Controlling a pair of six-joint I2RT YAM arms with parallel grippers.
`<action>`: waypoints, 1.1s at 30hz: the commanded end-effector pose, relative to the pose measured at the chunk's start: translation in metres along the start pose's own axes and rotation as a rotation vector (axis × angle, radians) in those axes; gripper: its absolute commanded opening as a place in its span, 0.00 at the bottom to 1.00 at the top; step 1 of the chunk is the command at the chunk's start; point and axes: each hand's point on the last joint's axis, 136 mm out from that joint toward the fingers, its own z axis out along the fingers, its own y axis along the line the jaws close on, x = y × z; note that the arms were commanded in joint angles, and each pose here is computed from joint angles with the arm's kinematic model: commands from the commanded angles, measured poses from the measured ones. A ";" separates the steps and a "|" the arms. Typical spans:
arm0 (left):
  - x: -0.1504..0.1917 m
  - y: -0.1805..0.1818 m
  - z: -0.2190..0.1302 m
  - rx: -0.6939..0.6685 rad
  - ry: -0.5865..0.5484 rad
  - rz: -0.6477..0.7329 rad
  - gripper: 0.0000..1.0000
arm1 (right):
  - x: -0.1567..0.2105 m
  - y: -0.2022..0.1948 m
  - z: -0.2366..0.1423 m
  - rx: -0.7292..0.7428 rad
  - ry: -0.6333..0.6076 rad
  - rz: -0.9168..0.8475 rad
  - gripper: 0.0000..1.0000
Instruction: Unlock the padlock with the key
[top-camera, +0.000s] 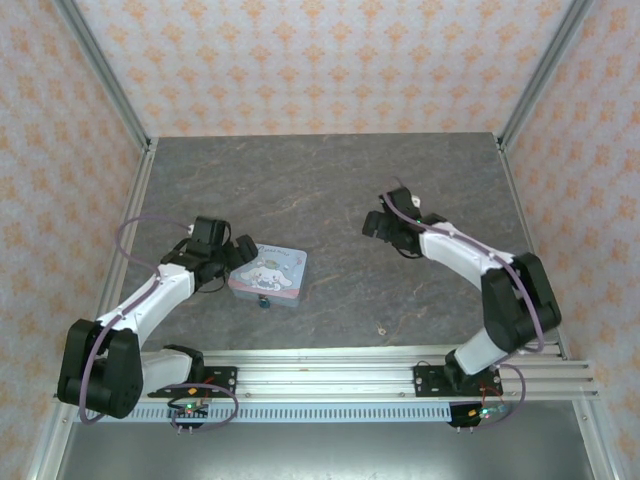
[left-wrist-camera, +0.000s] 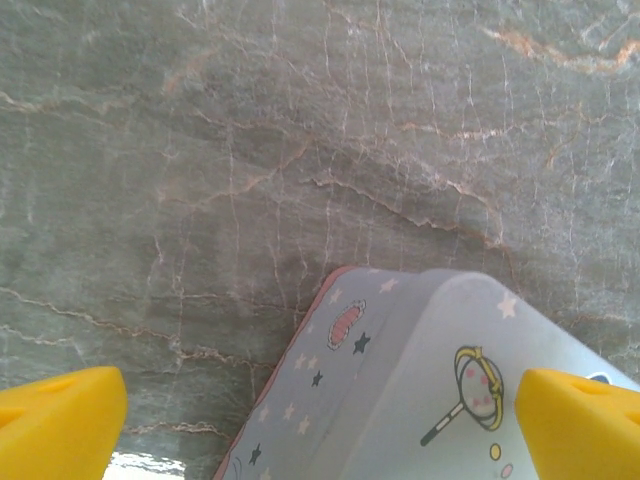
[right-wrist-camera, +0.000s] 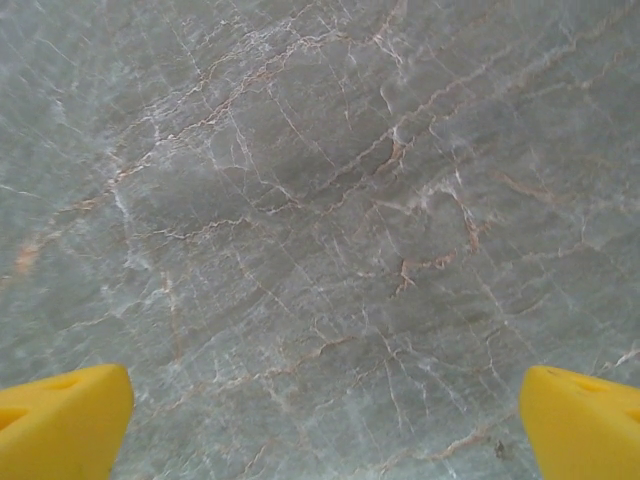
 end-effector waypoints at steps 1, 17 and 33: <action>0.000 -0.016 -0.003 0.084 -0.013 -0.007 1.00 | -0.015 -0.032 -0.011 0.266 -0.068 -0.078 0.99; 0.038 -0.043 -0.015 0.270 0.006 -0.060 1.00 | 0.057 0.038 -0.028 -0.193 0.195 0.126 0.88; 0.071 -0.112 -0.008 0.328 0.026 0.024 1.00 | 0.137 0.069 -0.076 -0.334 0.285 0.055 0.77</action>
